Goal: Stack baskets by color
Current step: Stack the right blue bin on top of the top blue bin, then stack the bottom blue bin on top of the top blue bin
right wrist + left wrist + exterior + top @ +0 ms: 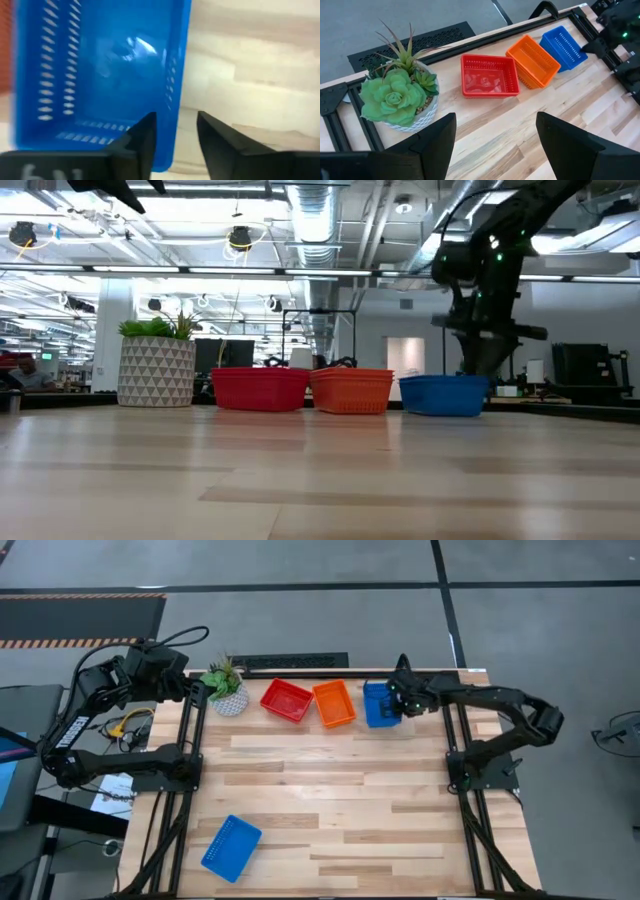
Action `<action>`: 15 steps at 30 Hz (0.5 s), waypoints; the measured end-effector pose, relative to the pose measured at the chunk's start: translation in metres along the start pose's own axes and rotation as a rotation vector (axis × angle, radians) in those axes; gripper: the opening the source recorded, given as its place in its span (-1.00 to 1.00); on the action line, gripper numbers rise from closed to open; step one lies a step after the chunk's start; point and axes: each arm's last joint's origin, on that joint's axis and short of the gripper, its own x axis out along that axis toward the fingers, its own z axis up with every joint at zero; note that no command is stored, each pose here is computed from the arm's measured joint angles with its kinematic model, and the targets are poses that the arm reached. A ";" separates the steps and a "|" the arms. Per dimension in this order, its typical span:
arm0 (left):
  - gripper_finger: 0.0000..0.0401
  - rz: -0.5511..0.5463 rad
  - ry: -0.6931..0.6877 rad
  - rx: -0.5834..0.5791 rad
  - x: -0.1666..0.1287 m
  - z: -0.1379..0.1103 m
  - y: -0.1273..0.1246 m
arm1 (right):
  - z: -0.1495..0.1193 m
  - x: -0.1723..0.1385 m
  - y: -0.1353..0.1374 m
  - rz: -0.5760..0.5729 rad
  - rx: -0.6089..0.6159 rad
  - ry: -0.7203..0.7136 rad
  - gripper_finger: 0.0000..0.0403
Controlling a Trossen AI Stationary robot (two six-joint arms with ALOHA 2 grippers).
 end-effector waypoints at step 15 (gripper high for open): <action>0.31 0.026 0.076 0.036 0.000 -0.007 0.003 | 0.007 -0.131 0.066 0.638 -0.193 -0.348 0.14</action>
